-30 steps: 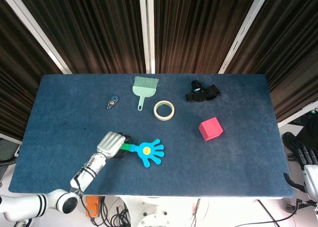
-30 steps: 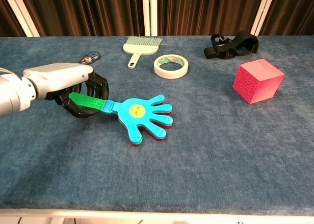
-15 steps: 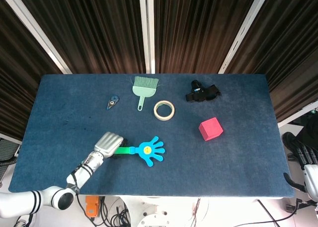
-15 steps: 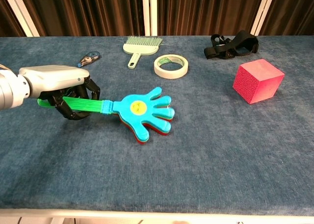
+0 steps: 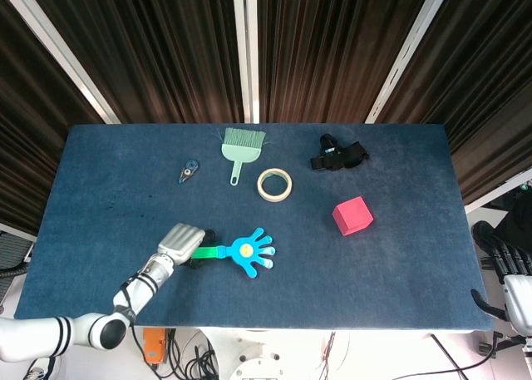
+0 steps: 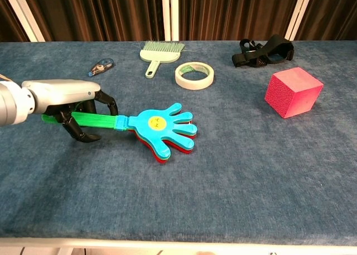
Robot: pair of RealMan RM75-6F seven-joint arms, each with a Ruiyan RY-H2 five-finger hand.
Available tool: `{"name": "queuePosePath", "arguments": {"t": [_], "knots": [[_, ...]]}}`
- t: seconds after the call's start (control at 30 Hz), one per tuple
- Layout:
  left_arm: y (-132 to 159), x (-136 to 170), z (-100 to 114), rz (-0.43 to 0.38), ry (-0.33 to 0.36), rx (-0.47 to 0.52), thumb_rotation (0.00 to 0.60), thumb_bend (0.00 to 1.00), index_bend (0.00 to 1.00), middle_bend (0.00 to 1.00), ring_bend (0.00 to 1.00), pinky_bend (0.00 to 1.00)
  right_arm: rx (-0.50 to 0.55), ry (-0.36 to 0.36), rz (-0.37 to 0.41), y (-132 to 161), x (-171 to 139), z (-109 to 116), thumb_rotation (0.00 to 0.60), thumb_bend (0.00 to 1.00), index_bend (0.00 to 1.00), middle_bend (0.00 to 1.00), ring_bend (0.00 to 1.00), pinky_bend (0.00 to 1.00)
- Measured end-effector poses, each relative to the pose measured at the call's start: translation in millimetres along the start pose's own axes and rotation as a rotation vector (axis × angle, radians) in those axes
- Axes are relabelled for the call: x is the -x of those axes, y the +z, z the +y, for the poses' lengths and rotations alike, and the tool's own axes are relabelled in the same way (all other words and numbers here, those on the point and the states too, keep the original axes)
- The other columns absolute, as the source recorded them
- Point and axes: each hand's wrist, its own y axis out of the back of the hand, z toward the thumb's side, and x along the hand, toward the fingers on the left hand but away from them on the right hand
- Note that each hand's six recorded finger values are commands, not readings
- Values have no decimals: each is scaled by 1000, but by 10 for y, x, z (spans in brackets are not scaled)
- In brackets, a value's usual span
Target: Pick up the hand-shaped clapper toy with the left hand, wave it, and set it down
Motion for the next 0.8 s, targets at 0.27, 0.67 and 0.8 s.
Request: {"name": "queuePosePath", "arguments": {"t": [0.27,0.67,0.8], "knots": [[79,-13,29,171,-95,24,600,299,483,806,805,847,4,5,-19,-69,-7,-11,600,209,0,0,0,0],[246,-66,55,204,-88,16,600,378,858,1000,997,993,7,5,-27,-99,-24,-5,600,209,0,0,0,0],[255,-78,125,194,-22,36,600,377,997,1000,1000,1000,5,9,-27,-90,-31,-17,600,209,0,0,0,0]]}}
